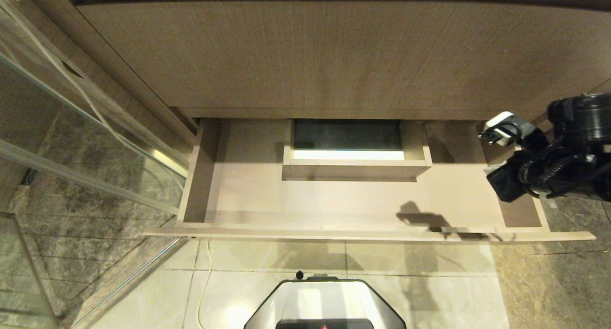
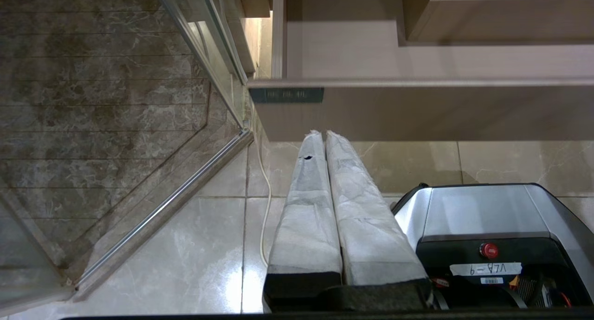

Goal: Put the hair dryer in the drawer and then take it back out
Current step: Pull open the drawer, then pick up the hairdryer

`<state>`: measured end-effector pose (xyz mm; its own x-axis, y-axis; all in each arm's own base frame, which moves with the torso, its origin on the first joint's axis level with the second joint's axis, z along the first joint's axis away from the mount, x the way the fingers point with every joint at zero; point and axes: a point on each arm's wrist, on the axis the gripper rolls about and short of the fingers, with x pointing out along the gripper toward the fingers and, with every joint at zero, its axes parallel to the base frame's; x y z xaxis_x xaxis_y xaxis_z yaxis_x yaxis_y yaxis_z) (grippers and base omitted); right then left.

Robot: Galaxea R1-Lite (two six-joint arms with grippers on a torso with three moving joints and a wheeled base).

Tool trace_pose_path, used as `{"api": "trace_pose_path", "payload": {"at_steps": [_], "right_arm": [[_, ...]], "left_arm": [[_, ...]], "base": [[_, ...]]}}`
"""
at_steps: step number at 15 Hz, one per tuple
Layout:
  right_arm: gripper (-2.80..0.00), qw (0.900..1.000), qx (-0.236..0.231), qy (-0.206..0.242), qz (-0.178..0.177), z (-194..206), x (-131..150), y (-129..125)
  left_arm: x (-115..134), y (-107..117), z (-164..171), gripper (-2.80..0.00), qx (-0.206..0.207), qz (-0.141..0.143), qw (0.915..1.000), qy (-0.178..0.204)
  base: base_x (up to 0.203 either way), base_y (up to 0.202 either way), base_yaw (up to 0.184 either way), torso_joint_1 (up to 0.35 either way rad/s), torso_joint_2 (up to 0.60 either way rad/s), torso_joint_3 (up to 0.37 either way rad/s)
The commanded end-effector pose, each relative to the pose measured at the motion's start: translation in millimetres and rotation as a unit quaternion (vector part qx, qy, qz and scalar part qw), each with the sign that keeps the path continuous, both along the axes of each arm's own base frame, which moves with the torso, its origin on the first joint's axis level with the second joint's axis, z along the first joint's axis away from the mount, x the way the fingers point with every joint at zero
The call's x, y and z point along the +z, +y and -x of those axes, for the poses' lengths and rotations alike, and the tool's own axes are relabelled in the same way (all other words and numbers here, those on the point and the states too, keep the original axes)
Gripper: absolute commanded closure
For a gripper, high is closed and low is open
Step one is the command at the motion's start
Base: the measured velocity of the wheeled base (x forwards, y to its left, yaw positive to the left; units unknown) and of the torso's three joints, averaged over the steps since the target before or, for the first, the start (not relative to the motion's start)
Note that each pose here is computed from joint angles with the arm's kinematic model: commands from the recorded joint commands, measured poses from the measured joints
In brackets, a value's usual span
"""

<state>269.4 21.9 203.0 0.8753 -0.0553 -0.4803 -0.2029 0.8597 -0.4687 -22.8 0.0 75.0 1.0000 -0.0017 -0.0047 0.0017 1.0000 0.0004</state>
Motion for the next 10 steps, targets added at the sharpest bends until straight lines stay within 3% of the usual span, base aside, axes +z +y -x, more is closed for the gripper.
{"api": "trace_pose_path", "payload": {"at_steps": [1,4,6,10], "right_arm": [[0.00,0.994,-0.024,-0.083,-0.067,94.5,26.5,-7.7],[0.00,0.976,-0.032,-0.158,-0.145,191.0,12.0,-16.6],[0.00,0.958,-0.025,-0.220,-0.180,245.2,-13.5,-21.7],[0.00,0.920,-0.007,-0.321,-0.224,306.5,-68.5,-27.7]], "left_arm": [[-0.4,0.0,-0.1,0.00,0.000,0.000,1.0000,0.001],[-0.4,0.0,-0.1,0.00,0.000,0.000,1.0000,0.001],[0.0,0.0,0.0,0.00,0.000,0.000,1.0000,0.000],[0.2,0.0,0.0,0.00,0.000,0.000,1.0000,-0.001]], "base": [[0.000,0.000,0.000,0.000,0.00,0.000],[0.000,0.000,0.000,0.000,0.00,0.000],[0.000,0.000,0.000,0.000,0.00,0.000],[0.000,0.000,0.000,0.000,0.00,0.000]]}}
